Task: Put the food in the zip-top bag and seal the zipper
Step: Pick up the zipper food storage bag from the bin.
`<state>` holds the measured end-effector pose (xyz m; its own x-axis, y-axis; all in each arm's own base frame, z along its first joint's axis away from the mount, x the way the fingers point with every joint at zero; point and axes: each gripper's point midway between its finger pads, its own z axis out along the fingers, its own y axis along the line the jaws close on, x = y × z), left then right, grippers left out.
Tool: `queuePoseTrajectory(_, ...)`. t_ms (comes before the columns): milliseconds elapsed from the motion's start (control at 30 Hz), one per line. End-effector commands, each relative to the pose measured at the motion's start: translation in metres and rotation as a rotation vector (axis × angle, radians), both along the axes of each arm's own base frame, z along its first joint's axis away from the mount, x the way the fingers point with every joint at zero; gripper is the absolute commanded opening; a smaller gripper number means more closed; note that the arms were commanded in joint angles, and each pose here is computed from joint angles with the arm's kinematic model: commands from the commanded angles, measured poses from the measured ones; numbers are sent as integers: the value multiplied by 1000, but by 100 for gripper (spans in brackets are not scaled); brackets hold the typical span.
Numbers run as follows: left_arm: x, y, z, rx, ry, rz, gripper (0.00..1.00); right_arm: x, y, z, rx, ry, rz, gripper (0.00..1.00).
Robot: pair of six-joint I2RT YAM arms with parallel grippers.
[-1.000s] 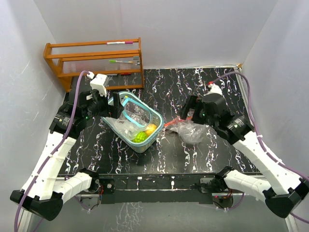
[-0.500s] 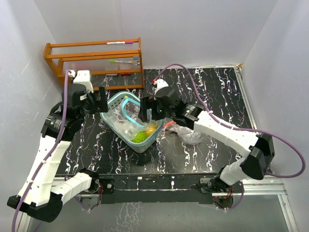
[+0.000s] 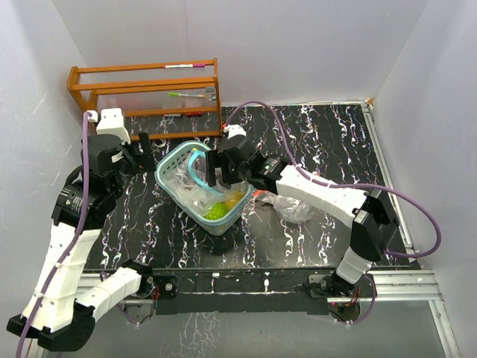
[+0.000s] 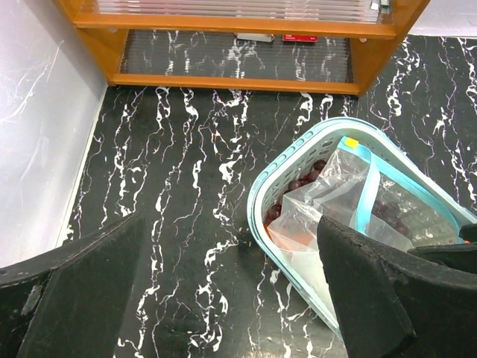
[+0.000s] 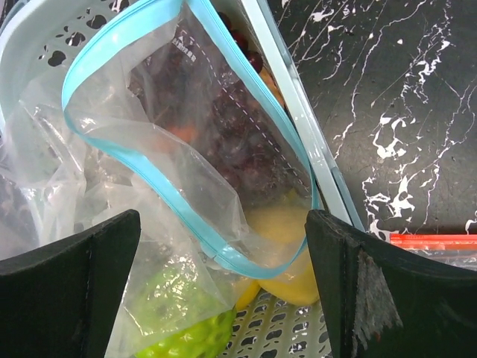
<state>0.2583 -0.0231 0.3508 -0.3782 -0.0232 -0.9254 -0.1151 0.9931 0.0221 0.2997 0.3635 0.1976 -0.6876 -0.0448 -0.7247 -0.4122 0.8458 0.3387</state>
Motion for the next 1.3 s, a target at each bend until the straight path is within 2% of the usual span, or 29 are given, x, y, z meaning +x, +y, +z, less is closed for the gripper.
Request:
queuePoseTrajectory(0, -1, -3, 3, -1, -20, -26, 97, 7, 15, 30, 47, -74, -41, 97)
queuePoseTrajectory(200, -1, -2, 4, 4, -20, -21, 97, -9, 58, 66, 112, -193, 96, 96)
queuePoseTrajectory(333, -4, 0, 10, -1, -36, -14, 97, -2, 73, 69, 121, -209, 107, 96)
queuePoseTrajectory(500, -7, -1, 14, -16, -49, -24, 97, 24, 84, 36, 41, -219, 41, 94)
queuePoseTrajectory(667, -10, 1, 17, -19, -64, -22, 97, 42, 89, 27, 11, -262, -5, 91)
queuePoseTrajectory(833, -11, 1, 18, -17, -68, -24, 97, 44, 93, 35, 63, -301, -1, 72)
queuePoseTrajectory(900, -11, 0, 16, -17, -66, -30, 97, 42, 92, 43, 94, -319, 2, 52)
queuePoseTrajectory(967, -11, 0, 16, -16, -65, -32, 97, 39, 89, 50, 118, -337, 1, 28)
queuePoseTrajectory(1033, -11, 0, 16, -15, -65, -35, 97, 36, 82, 66, 146, -363, -2, 12)
queuePoseTrajectory(1067, -12, 0, 16, -15, -67, -34, 97, 35, 79, 73, 157, -375, -5, 8)
queuePoseTrajectory(1267, -11, 0, 19, -15, -69, -35, 97, 16, 46, 136, 236, -446, -20, 8)
